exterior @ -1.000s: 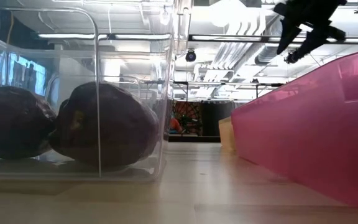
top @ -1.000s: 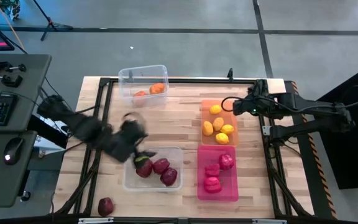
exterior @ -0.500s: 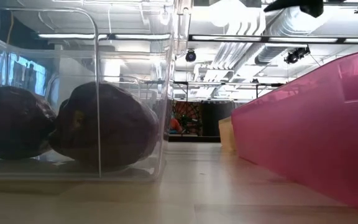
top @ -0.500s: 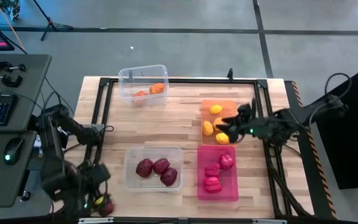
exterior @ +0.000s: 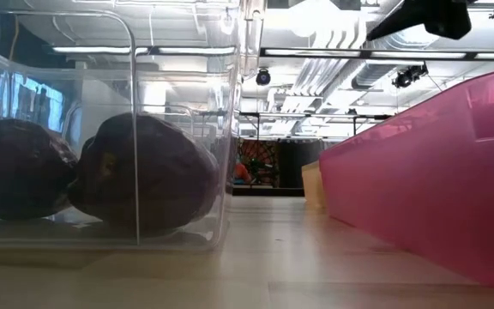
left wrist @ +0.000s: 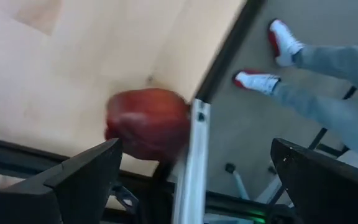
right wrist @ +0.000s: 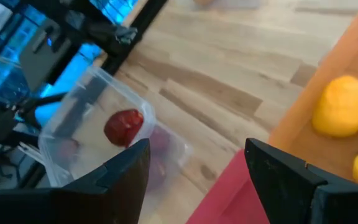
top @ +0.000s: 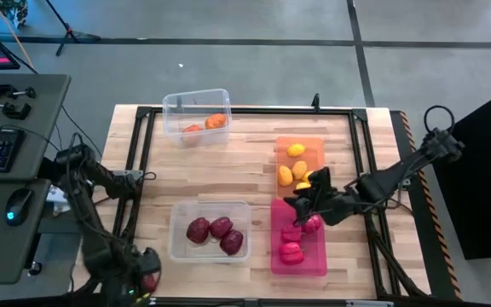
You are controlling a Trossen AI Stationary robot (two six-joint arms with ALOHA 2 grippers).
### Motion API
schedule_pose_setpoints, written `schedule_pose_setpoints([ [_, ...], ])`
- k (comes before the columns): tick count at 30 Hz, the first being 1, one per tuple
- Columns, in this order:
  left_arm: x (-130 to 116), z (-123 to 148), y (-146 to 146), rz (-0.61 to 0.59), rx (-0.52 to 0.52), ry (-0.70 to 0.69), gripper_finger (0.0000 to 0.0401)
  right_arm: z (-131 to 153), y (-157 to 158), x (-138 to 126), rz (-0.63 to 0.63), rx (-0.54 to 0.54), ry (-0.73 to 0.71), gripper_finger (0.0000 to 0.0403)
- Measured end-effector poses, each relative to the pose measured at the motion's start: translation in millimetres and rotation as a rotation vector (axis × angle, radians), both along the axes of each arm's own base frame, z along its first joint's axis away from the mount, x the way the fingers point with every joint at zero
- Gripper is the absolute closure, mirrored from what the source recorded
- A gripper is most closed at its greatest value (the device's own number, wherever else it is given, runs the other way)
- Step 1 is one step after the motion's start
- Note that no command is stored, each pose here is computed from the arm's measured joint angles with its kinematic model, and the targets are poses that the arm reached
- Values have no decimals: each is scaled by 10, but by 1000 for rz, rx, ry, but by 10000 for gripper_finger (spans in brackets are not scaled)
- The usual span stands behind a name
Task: Sort produce into baskets
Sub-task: Put the red apple into the bottom transparent bin
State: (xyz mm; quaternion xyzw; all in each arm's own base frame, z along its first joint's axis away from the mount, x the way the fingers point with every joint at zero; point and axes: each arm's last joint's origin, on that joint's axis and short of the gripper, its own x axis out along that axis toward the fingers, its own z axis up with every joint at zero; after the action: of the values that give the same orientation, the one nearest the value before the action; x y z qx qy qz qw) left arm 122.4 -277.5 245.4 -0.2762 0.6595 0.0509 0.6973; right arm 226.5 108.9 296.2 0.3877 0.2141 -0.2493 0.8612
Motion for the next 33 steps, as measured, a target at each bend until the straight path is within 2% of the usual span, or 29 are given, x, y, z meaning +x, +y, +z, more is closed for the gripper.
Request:
schedule_pose_setpoints([
  [8,161,-296,213,32,-38,234,1,-100,58,70,59,29,60,151],
  [14,185,-449,96,142,-175,245,1,-106,61,65,104,-3,84,151],
  [17,168,-593,85,205,-116,295,1,-108,60,63,121,-28,94,151],
  [23,176,-736,48,269,-67,359,1,-113,56,58,141,-57,109,151],
  [27,190,-882,48,311,3,341,1,-123,51,49,146,-69,125,151],
  [28,180,-908,65,318,32,343,1,-125,50,46,146,-70,128,151],
  [33,180,-1059,8,306,54,375,1,-130,46,39,147,-74,138,151],
])
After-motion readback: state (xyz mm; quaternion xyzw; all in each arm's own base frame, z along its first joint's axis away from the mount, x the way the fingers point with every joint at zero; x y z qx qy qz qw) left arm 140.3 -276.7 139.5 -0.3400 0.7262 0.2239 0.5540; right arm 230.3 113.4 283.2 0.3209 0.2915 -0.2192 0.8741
